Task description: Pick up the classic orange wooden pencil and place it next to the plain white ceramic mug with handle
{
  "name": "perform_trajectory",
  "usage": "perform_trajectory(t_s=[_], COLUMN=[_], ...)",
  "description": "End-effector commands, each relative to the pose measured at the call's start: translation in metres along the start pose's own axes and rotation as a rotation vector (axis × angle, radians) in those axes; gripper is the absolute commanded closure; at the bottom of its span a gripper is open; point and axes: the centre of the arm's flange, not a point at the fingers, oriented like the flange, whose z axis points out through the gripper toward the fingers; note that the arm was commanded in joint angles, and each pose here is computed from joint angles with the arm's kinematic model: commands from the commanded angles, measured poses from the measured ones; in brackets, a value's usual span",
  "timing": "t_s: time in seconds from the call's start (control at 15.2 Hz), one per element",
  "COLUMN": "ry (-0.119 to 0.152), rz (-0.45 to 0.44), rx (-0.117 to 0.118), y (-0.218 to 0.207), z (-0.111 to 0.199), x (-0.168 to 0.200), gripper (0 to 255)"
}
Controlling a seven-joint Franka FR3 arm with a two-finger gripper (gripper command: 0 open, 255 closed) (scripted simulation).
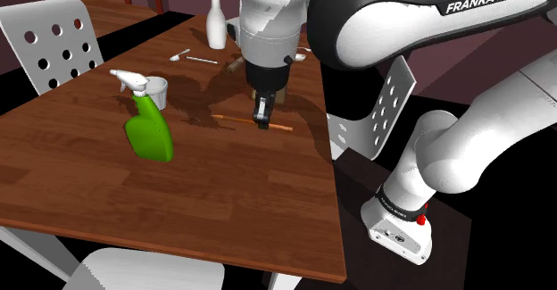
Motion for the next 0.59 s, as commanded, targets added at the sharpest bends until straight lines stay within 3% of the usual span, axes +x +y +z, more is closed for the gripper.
perform_trajectory(t_s=[0.0,0.53], ry=[0.0,0.0], rz=[0.0,0.0], rx=[0.0,0.0], y=[0.0,0.099], z=[-0.007,0.015], x=[-0.002,0.026], gripper=[255,255])
